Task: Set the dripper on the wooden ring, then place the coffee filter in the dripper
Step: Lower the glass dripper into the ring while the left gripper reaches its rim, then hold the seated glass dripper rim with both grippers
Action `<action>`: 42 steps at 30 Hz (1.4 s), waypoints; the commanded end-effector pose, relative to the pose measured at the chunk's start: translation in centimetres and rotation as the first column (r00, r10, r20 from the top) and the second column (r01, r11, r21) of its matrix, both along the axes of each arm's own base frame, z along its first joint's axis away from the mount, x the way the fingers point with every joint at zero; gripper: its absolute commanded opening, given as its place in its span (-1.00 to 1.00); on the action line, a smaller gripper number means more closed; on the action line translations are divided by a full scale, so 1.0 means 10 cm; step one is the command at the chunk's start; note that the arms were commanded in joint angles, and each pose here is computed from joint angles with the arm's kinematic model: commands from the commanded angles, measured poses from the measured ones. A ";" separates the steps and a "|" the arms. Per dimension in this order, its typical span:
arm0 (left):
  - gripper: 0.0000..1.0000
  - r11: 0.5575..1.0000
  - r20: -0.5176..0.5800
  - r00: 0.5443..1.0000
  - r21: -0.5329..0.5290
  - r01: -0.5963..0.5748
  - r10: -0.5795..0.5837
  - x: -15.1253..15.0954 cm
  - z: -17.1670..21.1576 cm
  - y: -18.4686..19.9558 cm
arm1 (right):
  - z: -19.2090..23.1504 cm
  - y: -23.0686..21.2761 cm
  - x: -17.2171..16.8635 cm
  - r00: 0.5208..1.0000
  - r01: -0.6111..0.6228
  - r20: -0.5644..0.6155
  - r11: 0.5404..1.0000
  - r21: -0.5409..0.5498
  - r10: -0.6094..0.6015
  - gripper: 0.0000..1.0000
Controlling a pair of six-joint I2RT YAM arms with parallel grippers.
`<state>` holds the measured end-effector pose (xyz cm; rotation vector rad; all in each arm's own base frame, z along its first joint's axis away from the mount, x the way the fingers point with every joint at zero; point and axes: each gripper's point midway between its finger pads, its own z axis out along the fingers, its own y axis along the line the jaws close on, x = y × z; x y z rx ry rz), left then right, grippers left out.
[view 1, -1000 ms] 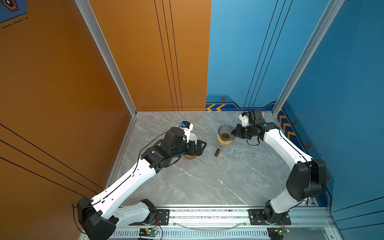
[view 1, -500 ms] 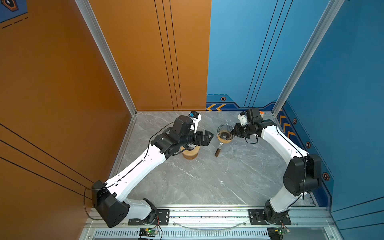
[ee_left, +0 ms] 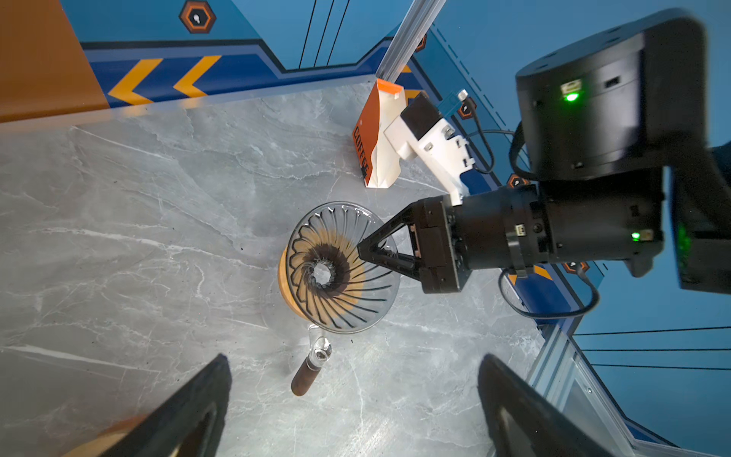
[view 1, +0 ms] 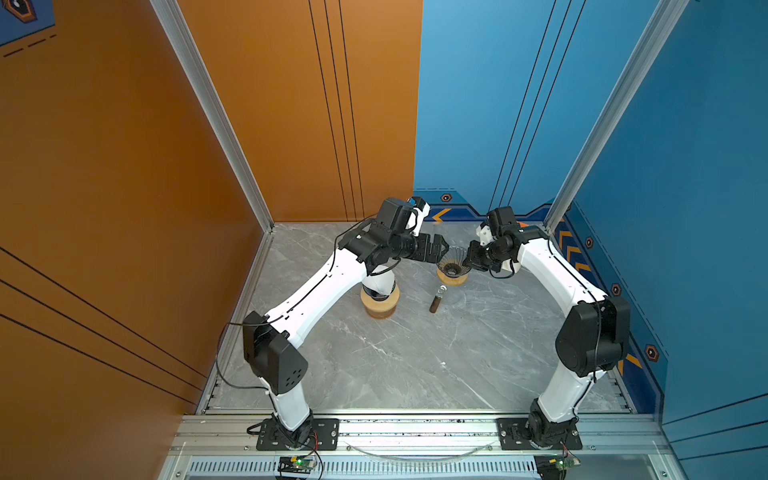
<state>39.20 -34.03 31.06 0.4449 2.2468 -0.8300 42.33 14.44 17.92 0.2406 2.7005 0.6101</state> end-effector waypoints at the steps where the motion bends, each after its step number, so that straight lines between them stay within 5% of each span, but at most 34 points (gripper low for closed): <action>1: 0.97 1.000 -0.053 0.998 0.002 0.028 -0.027 0.04 -0.06 -0.02 | 0.06 0.01 -0.01 1.000 0.016 -0.014 1.000 -0.003 -0.016 -0.79; 13: 0.89 0.998 -0.125 0.990 0.015 0.067 -0.065 0.31 -0.38 -0.19 | 0.32 -0.02 0.06 0.997 -0.004 0.073 1.000 -0.024 0.005 -0.22; 29: 0.23 0.995 -0.189 0.981 0.079 0.065 -0.049 0.45 -0.82 -0.26 | 0.24 -0.10 0.15 0.994 -0.024 0.103 0.997 -0.067 0.031 -0.39; 42: 0.06 0.996 -0.218 0.975 0.070 0.058 -0.041 0.54 -0.97 -0.35 | 0.14 -0.10 0.21 0.997 -0.010 0.074 0.999 -0.032 0.013 -0.65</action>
